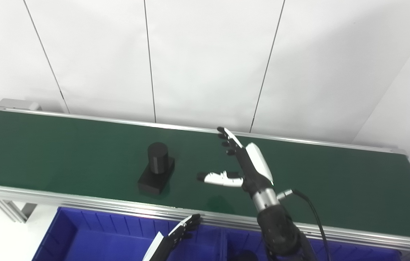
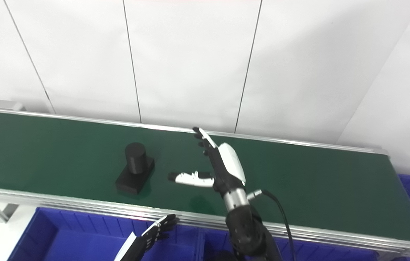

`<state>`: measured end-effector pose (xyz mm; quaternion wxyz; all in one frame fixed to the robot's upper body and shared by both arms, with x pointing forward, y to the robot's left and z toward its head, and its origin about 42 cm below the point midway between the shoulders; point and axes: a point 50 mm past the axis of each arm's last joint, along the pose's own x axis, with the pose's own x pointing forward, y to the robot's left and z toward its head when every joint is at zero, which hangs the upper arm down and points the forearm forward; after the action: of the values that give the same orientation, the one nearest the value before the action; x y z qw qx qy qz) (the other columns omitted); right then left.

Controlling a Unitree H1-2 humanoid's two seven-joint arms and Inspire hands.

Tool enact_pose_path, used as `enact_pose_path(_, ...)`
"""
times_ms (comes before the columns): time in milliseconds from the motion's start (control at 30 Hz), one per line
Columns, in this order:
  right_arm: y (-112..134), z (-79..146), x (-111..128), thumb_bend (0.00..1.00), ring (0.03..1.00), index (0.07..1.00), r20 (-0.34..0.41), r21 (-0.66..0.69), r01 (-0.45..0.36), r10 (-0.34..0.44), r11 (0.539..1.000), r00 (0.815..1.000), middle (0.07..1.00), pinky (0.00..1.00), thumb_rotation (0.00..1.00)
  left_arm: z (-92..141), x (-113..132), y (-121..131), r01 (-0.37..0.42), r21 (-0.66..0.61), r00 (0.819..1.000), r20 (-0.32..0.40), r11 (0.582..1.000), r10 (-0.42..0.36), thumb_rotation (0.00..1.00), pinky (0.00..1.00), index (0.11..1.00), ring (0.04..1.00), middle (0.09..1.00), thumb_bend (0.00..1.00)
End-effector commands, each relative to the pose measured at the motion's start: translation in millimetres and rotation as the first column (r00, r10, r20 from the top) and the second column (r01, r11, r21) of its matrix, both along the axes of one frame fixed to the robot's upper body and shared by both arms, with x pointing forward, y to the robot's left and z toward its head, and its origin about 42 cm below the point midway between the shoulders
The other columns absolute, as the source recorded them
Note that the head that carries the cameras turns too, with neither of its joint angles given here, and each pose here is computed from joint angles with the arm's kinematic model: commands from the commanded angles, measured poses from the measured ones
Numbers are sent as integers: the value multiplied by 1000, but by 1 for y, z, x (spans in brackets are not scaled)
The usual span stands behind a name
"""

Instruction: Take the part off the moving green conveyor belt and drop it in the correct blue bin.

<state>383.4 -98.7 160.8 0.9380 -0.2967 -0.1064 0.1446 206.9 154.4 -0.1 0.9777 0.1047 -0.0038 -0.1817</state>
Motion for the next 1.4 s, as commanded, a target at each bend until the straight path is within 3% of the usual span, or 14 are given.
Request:
enact_pose_path(0, 16, 20, 13, 908, 840, 938, 38, 16, -9, 8, 1000, 999, 891, 760, 489, 10, 10, -2, 22, -4, 997, 73, 1000, -22, 363, 802, 901, 861, 890, 767)
enact_pose_path(600, 60, 22, 56, 925, 841, 935, -48, -109, -47, 42, 993, 998, 913, 728, 496, 10, 10, -6, 62, 40, 993, 96, 997, -65, 384, 760, 869, 822, 858, 770)
enact_pose_path(1033, 84, 4, 75, 926, 862, 940, -98, -208, -85, 66, 974, 993, 917, 770, 505, 10, 8, -11, 80, 67, 988, 124, 995, -88, 406, 756, 827, 802, 823, 776)
enact_pose_path(1167, 87, -4, 78, 920, 860, 937, -118, -214, -88, 64, 973, 991, 912, 773, 482, 11, 7, -10, 80, 75, 987, 132, 994, -89, 428, 741, 827, 791, 814, 794)
enact_pose_path(1367, 87, -17, 81, 858, 834, 914, -140, -224, -79, 48, 971, 989, 903, 722, 364, 12, 5, -12, 77, 65, 987, 137, 995, -85, 405, 728, 817, 779, 803, 789)
